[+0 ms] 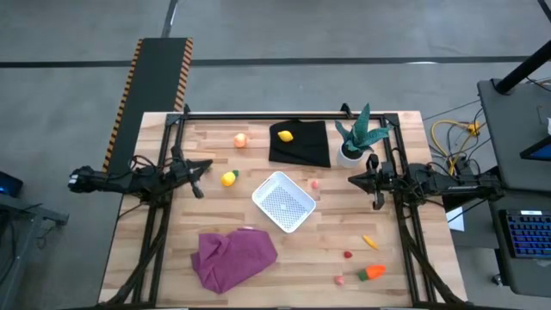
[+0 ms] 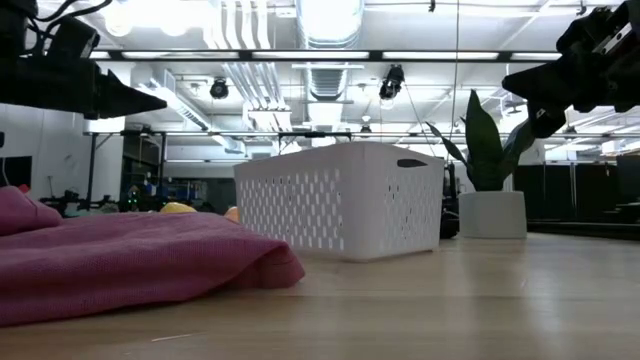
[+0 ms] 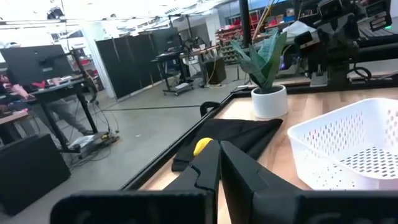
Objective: Pick and placing Produce into tupperware
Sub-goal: Put the corn into the white bin
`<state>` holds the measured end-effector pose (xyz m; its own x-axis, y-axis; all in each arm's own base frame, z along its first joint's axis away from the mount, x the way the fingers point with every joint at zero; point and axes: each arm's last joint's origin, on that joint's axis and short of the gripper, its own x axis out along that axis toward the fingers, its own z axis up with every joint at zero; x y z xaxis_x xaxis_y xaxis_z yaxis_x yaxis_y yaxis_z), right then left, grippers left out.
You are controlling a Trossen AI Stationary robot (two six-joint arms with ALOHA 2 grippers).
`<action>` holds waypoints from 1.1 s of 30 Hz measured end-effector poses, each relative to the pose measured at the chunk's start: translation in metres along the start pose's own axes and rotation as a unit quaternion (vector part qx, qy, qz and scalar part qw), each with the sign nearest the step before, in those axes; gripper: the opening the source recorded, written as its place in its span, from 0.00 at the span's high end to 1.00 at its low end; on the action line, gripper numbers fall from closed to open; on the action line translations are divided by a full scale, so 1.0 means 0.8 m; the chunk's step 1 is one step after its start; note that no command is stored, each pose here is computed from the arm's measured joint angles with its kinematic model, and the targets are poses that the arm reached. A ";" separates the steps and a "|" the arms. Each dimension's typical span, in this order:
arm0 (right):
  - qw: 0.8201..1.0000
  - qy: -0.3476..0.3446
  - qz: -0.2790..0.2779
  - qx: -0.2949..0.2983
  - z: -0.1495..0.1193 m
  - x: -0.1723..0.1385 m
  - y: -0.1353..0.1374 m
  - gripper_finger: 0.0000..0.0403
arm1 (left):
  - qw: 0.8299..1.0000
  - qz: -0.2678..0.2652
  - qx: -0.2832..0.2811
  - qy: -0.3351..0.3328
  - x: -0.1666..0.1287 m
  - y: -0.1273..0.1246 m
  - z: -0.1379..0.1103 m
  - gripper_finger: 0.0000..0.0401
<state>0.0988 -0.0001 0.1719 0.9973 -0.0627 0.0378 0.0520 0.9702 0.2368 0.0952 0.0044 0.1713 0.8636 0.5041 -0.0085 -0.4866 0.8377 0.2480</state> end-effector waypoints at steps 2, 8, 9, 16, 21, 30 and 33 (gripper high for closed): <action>1.000 0.000 0.000 0.000 0.000 0.000 0.000 0.98 | 1.000 0.000 0.000 0.000 0.000 0.000 0.000 1.00; 1.000 0.000 0.000 0.000 0.000 0.000 0.000 0.98 | 0.994 -0.054 -0.099 -0.009 0.000 -0.004 0.001 1.00; 1.000 0.000 0.000 0.004 0.000 0.000 0.000 0.98 | 0.988 -0.061 -0.140 -0.009 0.000 -0.004 0.002 1.00; 0.999 -0.003 0.001 0.034 0.001 0.000 0.000 0.98 | 0.972 -0.061 -0.227 -0.011 0.000 -0.004 0.004 1.00; 1.000 -0.003 0.001 0.021 0.001 0.000 0.000 0.98 | 0.972 -0.061 -0.228 -0.010 0.000 -0.004 0.004 1.00; 0.999 -0.029 0.031 -0.023 0.010 -0.001 0.004 0.97 | 0.970 -0.167 -0.175 -0.025 -0.001 -0.011 0.007 1.00; 0.997 -0.025 0.057 -0.036 0.021 -0.004 0.010 0.92 | 0.971 -0.153 -0.178 -0.035 -0.001 -0.010 0.009 0.99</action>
<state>0.0956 0.0036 0.1902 0.9931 0.0391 0.1103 -0.0563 0.9858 0.1580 0.0994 -0.0041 0.1765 0.9757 0.2153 0.0397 -0.2100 0.9718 -0.1072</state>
